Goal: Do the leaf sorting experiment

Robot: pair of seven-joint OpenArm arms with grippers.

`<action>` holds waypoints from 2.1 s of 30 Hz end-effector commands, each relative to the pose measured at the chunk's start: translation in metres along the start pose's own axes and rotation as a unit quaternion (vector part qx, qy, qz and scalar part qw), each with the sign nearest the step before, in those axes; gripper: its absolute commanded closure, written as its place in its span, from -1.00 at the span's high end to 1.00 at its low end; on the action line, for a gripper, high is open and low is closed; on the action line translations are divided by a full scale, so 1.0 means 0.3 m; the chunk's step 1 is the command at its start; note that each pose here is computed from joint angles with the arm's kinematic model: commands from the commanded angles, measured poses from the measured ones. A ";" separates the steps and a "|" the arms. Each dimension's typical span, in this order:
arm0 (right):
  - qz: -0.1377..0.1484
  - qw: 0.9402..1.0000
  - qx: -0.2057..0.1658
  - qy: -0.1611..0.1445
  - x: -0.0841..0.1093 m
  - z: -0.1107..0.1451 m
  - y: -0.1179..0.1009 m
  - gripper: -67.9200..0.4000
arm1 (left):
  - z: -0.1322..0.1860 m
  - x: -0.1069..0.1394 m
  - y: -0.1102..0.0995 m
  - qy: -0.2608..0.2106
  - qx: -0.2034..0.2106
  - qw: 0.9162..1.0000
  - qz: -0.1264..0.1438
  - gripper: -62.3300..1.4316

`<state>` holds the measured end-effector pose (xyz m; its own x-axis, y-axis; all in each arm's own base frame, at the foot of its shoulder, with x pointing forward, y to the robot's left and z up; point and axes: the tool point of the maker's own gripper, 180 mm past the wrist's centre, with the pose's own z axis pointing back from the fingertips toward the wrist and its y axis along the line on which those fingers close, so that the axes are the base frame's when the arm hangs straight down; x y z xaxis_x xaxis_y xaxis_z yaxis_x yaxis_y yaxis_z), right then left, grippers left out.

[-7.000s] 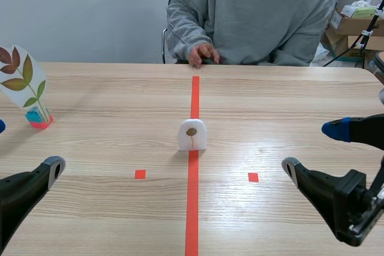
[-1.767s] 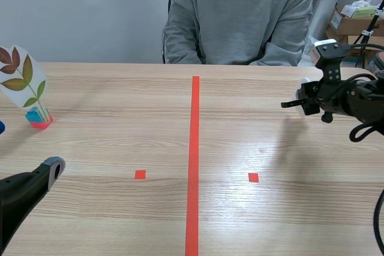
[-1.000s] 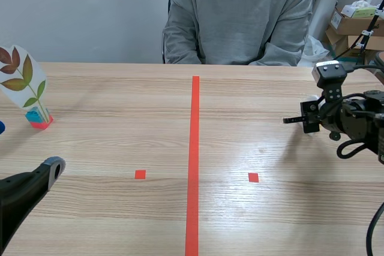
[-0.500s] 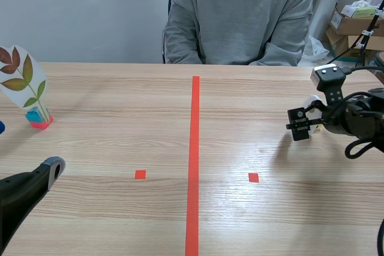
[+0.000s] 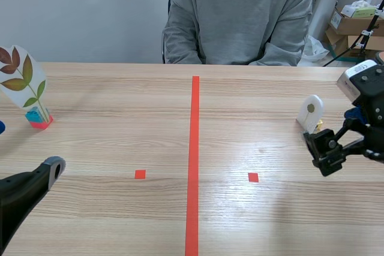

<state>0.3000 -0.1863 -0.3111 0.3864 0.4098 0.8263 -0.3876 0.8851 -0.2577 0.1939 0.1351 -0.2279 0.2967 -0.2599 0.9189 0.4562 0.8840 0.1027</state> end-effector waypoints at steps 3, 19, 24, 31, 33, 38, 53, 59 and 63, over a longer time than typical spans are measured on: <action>0.007 0.999 0.022 -0.036 0.073 0.090 0.072 0.56 | -0.001 0.020 0.000 -0.014 0.002 1.000 0.008 0.89; -0.031 0.987 0.133 -0.090 0.144 0.301 0.255 0.55 | -0.007 -0.019 0.021 -0.003 0.009 1.000 0.013 0.89; -0.033 0.985 0.142 -0.093 0.149 0.311 0.254 0.55 | -0.007 -0.019 0.021 -0.002 0.009 1.000 0.013 0.89; -0.031 0.985 0.145 -0.091 0.146 0.311 0.258 0.55 | -0.007 -0.019 0.021 -0.003 0.009 1.000 0.013 0.89; -0.031 0.985 0.145 -0.091 0.147 0.311 0.258 0.55 | -0.007 -0.019 0.021 -0.003 0.009 1.000 0.013 0.89; -0.031 0.985 0.145 -0.091 0.147 0.311 0.258 0.55 | -0.007 -0.019 0.021 -0.002 0.009 1.000 0.013 0.89; -0.032 0.984 0.145 -0.093 0.149 0.312 0.258 0.55 | -0.007 -0.019 0.021 -0.002 0.009 1.000 0.013 0.89; -0.031 0.984 0.145 -0.093 0.149 0.312 0.258 0.55 | -0.007 -0.019 0.021 -0.002 0.009 1.000 0.013 0.89; -0.031 0.984 0.145 -0.094 0.150 0.312 0.258 0.55 | -0.007 -0.018 0.021 -0.003 0.010 1.000 0.013 0.89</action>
<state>0.2050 -0.1206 -0.2523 0.2872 0.2971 0.9106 -0.6020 0.7955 -0.0696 0.1951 0.1446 -0.2400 0.3242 -0.2588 0.9099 0.4373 0.8939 0.0984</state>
